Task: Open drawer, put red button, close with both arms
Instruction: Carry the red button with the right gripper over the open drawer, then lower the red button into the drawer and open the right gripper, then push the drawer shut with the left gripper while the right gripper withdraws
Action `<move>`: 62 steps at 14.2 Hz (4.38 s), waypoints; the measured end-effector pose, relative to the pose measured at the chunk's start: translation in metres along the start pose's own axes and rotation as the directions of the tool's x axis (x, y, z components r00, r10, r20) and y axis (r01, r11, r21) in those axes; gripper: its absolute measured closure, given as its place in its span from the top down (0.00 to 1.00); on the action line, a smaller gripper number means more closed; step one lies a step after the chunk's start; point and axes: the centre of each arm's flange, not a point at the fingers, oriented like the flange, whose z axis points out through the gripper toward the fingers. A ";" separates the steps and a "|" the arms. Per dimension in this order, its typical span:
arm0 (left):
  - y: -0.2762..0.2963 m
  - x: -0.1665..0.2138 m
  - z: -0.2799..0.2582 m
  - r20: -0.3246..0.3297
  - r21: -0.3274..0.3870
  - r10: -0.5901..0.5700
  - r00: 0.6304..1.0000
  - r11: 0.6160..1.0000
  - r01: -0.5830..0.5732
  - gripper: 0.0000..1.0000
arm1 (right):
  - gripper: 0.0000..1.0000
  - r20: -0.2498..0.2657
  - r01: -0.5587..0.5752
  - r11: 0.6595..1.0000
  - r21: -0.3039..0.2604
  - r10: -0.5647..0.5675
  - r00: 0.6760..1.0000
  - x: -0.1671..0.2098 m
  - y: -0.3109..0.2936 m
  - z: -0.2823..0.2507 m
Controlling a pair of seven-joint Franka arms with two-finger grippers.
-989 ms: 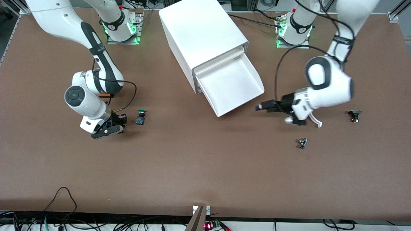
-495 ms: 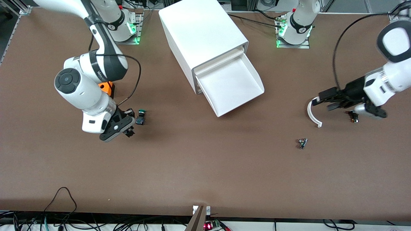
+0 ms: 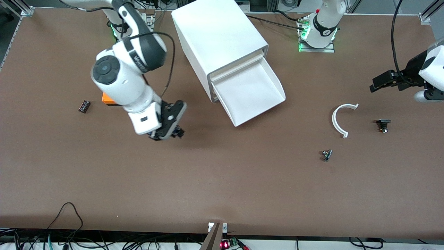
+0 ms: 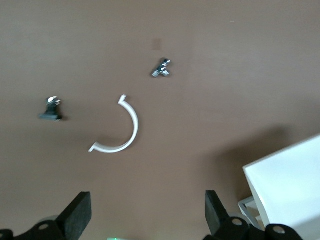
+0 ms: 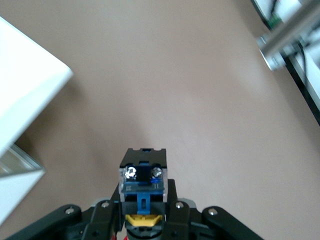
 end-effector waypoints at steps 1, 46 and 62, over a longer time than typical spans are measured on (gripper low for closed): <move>0.001 0.001 0.002 0.000 0.016 -0.011 1.000 1.000 0.011 1.00 | 0.33 -0.012 0.039 0.999 0.014 -0.038 0.999 0.018 -0.015 0.003; 0.091 0.035 0.130 -0.096 -0.034 -0.092 0.991 0.995 0.089 1.00 | 1.00 0.164 -0.117 0.971 -0.206 0.152 0.975 0.073 -0.052 -0.073; 0.265 -0.048 0.319 -0.045 -0.088 -0.100 0.994 0.991 0.095 1.00 | 1.00 0.023 -0.910 0.180 -0.375 0.983 0.185 -0.198 0.151 -0.091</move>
